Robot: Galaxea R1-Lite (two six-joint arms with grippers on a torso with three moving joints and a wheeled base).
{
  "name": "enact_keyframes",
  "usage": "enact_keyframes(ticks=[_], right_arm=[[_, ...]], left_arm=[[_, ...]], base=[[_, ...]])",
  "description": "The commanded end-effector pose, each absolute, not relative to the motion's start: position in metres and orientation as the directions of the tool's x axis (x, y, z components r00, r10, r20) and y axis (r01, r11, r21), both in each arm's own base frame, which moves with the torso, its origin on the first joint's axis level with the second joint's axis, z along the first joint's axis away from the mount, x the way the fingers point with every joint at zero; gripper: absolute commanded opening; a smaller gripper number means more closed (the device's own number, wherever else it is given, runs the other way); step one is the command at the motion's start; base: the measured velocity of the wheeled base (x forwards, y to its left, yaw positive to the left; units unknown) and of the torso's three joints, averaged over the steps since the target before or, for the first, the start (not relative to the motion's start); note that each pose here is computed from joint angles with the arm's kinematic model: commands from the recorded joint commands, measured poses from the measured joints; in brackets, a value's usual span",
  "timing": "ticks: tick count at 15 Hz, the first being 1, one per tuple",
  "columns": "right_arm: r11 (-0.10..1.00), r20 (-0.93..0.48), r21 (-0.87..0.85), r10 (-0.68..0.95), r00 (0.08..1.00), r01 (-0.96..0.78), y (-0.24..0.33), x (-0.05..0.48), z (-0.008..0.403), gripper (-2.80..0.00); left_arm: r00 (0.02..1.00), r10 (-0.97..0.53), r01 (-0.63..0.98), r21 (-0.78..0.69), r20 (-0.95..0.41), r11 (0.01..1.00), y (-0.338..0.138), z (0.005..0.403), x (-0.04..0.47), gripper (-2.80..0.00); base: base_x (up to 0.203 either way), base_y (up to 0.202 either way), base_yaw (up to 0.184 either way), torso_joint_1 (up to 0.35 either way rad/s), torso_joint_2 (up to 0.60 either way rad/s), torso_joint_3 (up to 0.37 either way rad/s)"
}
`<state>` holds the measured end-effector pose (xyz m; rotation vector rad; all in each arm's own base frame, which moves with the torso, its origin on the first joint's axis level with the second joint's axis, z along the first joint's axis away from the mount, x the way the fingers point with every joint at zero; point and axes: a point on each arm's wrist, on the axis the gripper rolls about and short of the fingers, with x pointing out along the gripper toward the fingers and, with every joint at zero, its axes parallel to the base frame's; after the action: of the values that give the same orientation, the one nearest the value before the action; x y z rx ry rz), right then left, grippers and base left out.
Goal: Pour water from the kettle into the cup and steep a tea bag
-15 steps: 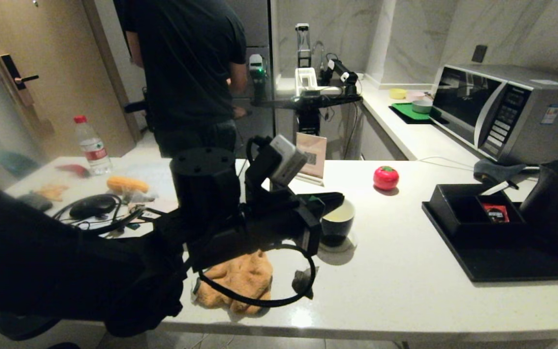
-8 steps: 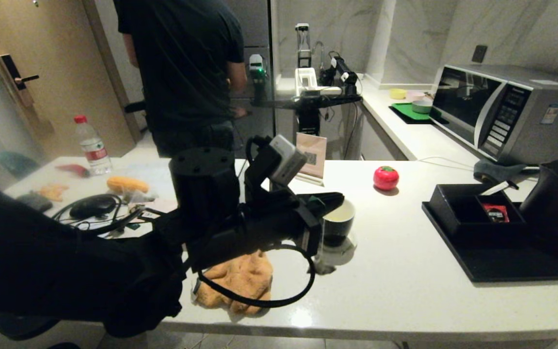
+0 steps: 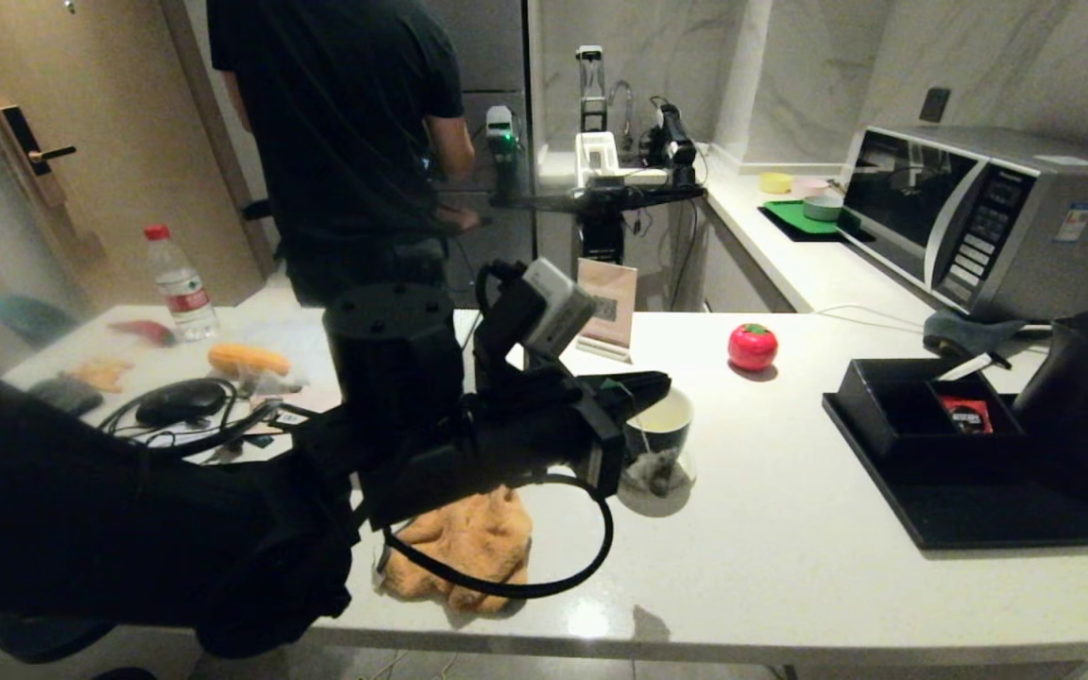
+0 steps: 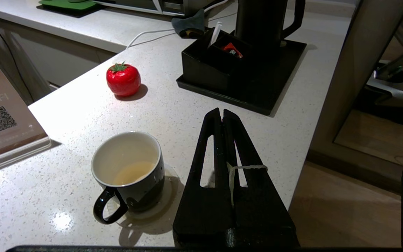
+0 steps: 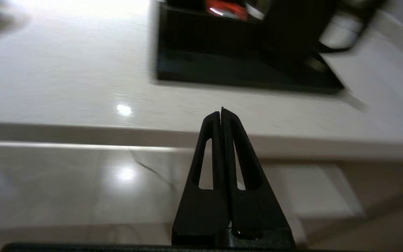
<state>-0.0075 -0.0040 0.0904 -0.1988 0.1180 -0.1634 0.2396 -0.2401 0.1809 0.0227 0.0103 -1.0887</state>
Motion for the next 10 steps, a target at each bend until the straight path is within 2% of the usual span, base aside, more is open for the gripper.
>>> enact_keyframes(ticks=[1,5,10], right_arm=[[0.981,0.002,-0.189,-0.035,0.999,0.035,-0.0008,-0.0222,0.0830,-2.80],[1.000,-0.001,0.022,-0.010,1.000,0.010,-0.0002,-0.0230,0.0757,-2.80],[1.000,0.003,0.029,-0.011,1.000,0.011,-0.0002,-0.0228,0.0758,-2.80]], left_arm=[[0.462,-0.887,0.887,0.018,-0.012,0.462,-0.2398,0.1824,0.2392,-2.80],[0.462,-0.887,0.887,0.017,-0.015,0.462,-0.2402,0.1813,0.2396,-2.80],[0.461,-0.887,0.887,0.014,-0.017,0.461,-0.2410,0.1804,0.2404,-2.80]], base=[[0.000,0.000,0.000,0.000,0.00,0.000],[0.000,0.000,0.000,0.000,0.00,0.000],[0.000,0.000,0.000,0.000,0.00,0.000]])
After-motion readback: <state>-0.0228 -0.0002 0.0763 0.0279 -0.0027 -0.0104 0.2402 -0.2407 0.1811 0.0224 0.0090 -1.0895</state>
